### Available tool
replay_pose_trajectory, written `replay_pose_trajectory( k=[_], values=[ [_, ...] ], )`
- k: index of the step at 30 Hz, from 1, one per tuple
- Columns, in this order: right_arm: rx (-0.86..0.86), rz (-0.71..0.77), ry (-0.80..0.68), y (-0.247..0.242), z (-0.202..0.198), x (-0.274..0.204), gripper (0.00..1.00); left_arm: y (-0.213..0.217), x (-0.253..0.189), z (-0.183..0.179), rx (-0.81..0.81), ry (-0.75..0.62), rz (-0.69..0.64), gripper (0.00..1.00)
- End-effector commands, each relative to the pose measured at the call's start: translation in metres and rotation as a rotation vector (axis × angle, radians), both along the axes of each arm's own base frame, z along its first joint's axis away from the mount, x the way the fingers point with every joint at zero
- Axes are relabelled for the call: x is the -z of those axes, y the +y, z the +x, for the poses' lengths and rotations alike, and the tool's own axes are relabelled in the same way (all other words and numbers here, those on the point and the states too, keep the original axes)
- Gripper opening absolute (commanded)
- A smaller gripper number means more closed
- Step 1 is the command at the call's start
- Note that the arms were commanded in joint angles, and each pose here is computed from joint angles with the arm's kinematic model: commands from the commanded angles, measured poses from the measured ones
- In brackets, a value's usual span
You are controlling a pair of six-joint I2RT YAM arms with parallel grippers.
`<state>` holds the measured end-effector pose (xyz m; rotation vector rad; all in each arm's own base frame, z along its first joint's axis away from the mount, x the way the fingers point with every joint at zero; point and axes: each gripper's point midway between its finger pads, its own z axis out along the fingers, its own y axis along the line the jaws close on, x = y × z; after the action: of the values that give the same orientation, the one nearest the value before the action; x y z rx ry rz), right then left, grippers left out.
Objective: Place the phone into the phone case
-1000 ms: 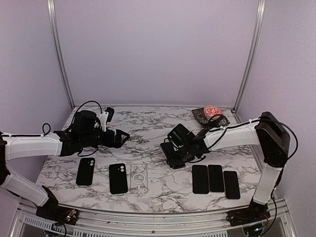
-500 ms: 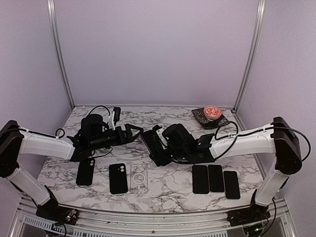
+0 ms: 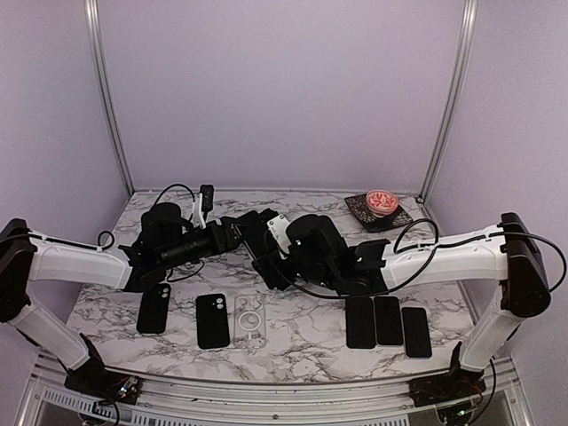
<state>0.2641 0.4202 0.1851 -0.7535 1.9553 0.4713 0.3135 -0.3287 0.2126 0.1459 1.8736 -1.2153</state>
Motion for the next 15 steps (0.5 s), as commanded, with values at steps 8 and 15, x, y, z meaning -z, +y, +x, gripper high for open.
replay_pose_trajectory(
  k=[8, 15],
  values=[
    [-0.005, 0.1, -0.158, 0.025, 0.003, -0.065, 0.4, -0.012, -0.026, -0.009, 0.052, -0.074, -0.039, 0.35],
    [-0.032, 0.11, -0.167, 0.021, -0.002, -0.068, 0.49, -0.007, -0.031, -0.017, 0.062, -0.127, -0.016, 0.0]
  ],
)
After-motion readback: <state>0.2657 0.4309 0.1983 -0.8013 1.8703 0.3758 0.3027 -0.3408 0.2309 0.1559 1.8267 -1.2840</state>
